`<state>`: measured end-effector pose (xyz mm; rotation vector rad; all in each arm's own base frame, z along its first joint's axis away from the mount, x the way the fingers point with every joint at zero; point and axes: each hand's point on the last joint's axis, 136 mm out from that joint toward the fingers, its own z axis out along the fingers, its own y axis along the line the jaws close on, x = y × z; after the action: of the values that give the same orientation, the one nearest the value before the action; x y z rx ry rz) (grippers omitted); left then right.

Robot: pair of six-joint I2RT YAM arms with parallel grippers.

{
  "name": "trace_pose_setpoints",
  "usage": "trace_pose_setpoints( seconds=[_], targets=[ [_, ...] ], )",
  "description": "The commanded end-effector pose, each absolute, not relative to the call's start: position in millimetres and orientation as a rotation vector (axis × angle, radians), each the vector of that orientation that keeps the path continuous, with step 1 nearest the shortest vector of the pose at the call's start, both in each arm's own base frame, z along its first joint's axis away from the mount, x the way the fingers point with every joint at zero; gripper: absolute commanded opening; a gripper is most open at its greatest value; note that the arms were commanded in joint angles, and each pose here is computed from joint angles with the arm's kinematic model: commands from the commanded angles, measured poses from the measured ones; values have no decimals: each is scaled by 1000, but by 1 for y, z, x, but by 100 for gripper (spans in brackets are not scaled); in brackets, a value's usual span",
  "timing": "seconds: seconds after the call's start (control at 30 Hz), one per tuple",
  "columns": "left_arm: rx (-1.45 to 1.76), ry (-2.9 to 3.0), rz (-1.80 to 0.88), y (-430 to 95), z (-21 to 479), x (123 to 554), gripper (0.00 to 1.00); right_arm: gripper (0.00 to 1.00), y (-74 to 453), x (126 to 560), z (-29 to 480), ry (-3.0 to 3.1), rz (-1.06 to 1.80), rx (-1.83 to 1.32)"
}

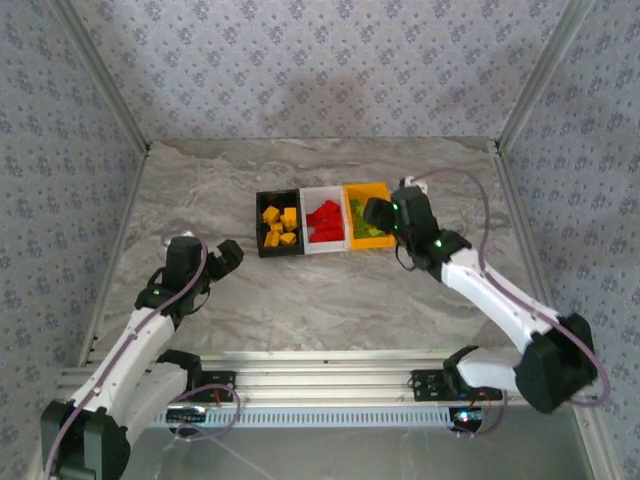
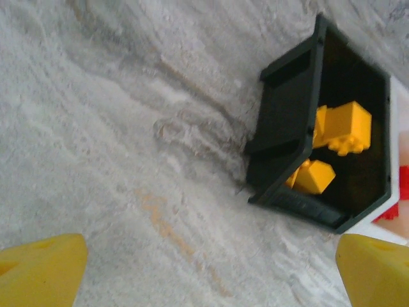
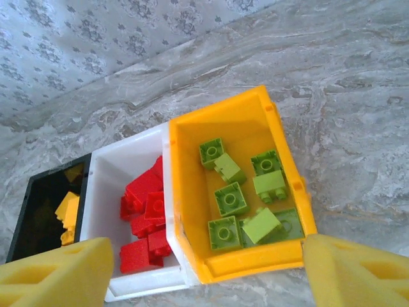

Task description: Sort the legos into containers by color

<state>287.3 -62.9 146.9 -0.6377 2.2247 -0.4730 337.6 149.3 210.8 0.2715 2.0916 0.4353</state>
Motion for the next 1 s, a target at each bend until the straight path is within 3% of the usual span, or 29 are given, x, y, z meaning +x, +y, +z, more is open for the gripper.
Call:
trace_pose_setpoints(
  seconds=[0.0, 0.07, 0.1, 0.13, 0.3, 0.5, 0.67, 0.97],
  targets=[
    [-680, 2134, -375, -50, 182, 316, 100, 87, 136, 332, 209, 2010, 438, 367],
    [-704, 2127, -277, -41, 185, 329, 100, 90, 132, 329, 205, 2002, 435, 381],
    [-676, 2127, -228, -38, 186, 338, 100, 98, 131, 326, 204, 1996, 435, 382],
    [-638, 2135, -197, -38, 186, 346, 100, 100, 131, 325, 203, 1991, 436, 376],
    [-332, 2177, 22, -37, 177, 379, 100, 100, 118, 319, 193, 2010, 384, 450],
    [-113, 2027, 370, -1, 168, 382, 100, 100, 87, 309, 176, 2018, 253, 596],
    [-85, 2043, 423, 20, 128, 383, 100, 100, 83, 310, 177, 1980, 273, 578],
    [-46, 1963, 276, 6, 110, 398, 100, 100, 70, 314, 169, 2009, 246, 559]
  ],
)
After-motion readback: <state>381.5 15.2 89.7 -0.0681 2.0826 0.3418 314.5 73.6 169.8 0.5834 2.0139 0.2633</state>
